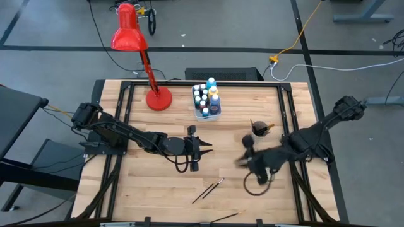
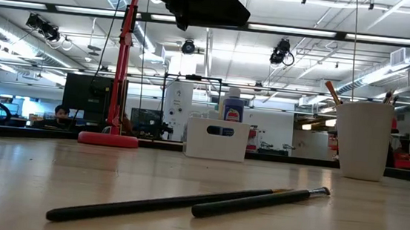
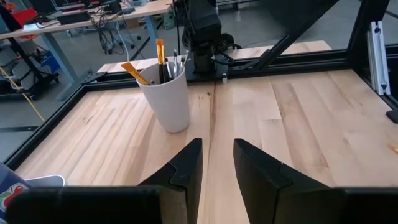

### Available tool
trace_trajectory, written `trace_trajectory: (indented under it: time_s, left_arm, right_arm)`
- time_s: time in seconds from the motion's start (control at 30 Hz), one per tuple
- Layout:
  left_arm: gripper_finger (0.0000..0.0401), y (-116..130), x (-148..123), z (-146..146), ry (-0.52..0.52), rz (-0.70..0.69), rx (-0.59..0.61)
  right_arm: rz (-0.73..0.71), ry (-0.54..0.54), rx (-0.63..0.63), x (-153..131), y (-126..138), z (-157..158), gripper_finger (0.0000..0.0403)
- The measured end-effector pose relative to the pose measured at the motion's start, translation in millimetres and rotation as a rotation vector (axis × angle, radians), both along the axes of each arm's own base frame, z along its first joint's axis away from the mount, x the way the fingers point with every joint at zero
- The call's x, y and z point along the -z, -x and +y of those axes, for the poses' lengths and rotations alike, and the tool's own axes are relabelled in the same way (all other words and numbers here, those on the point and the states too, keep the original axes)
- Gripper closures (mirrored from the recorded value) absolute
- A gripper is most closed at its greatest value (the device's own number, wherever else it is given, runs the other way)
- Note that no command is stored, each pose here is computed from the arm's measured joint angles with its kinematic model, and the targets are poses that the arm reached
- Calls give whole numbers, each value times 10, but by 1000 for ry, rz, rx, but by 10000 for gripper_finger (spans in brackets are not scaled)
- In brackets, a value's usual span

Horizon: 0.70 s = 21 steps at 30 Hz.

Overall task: Pick & Place Paint Supplies
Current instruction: Put the gold paint brush into the gray cup

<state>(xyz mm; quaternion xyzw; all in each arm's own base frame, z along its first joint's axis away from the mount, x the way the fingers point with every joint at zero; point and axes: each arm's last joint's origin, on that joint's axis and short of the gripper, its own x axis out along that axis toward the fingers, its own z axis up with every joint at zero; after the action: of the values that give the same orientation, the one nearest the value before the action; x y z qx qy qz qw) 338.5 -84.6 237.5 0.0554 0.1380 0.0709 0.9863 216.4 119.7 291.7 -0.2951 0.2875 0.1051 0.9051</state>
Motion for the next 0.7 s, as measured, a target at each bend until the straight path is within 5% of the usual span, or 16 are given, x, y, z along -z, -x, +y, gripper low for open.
trace_trajectory:
  time_s: [0.1, 0.17, 0.3, 0.7]
  left_arm:
    - [303, -1, 0, 1, 4, 0, -1]
    - [303, -1, 1, -4, 12, 1, 16]
    - [303, -2, 3, -23, 31, 6, 76]
    - [303, -5, -8, -21, -16, 0, 79]
  right_arm:
    - [-98, -272, -173, -42, -28, 188, 330]
    - [-168, -348, -295, 67, 1, 303, 330]
    - [-286, -381, -417, 477, 83, 447, 330]
    - [-270, -438, -335, 1413, -66, 711, 330]
